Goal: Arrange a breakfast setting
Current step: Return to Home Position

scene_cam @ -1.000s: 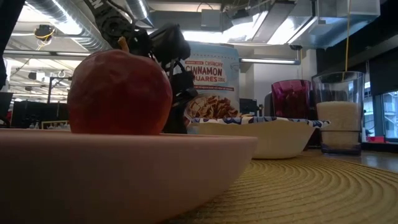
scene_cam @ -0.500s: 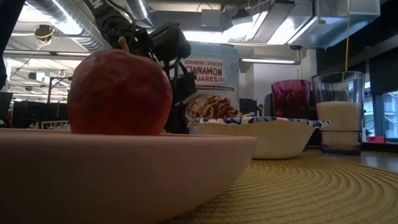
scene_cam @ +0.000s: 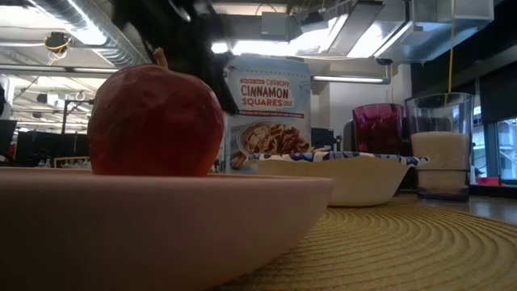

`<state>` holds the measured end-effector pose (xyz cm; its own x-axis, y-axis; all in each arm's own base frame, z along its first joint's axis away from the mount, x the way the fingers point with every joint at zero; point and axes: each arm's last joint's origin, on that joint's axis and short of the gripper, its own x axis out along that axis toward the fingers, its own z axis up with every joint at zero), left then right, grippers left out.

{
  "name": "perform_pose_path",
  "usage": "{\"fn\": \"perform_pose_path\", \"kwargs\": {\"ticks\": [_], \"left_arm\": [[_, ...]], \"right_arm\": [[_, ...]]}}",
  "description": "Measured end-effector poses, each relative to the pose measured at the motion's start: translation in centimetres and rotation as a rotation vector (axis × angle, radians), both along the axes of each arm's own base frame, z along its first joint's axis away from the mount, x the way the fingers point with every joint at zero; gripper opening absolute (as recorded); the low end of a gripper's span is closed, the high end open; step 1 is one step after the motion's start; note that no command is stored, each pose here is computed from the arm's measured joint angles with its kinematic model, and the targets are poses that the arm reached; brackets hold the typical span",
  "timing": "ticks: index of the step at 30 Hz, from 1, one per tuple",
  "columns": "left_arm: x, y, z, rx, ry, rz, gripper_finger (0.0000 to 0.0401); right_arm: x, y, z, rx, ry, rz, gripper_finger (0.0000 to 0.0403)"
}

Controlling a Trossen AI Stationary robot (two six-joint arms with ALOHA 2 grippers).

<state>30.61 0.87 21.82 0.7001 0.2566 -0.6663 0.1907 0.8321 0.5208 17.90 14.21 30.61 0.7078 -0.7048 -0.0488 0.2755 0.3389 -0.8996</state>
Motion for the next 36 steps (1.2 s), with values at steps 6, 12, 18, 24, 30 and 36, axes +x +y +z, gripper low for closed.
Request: {"fn": "perform_pose_path", "kwargs": {"ticks": [6,12,18,24,30,36], "left_arm": [[-3.2,-3.8,5.2,-0.137,-0.168,-0.185,0.0],[-6.2,-6.1,8.2,-0.22,-0.268,-0.269,0.0],[-7.4,-7.2,8.5,-0.268,-0.244,-0.282,0.0],[-7.5,-7.7,8.4,-0.253,-0.245,-0.314,0.0],[-7.9,-8.5,9.7,-0.271,-0.343,-0.365,0.0],[-9.2,-8.8,10.8,-0.286,-0.385,-0.396,0.0]], "right_arm": [[-0.6,-0.2,0.3,0.092,-0.105,0.011,0.0033],[-0.1,0.8,0.1,0.191,-0.161,0.023,0.0033],[3.7,5.3,-0.4,0.446,0.07,0.246,0.0026],[7.8,8.3,2.4,0.292,0.099,0.827,0.0004],[8.7,3.7,6.4,0.094,0.015,0.926,0.0004],[7.1,-4.0,10.4,0.089,-0.087,1.059,0.0001]]}}
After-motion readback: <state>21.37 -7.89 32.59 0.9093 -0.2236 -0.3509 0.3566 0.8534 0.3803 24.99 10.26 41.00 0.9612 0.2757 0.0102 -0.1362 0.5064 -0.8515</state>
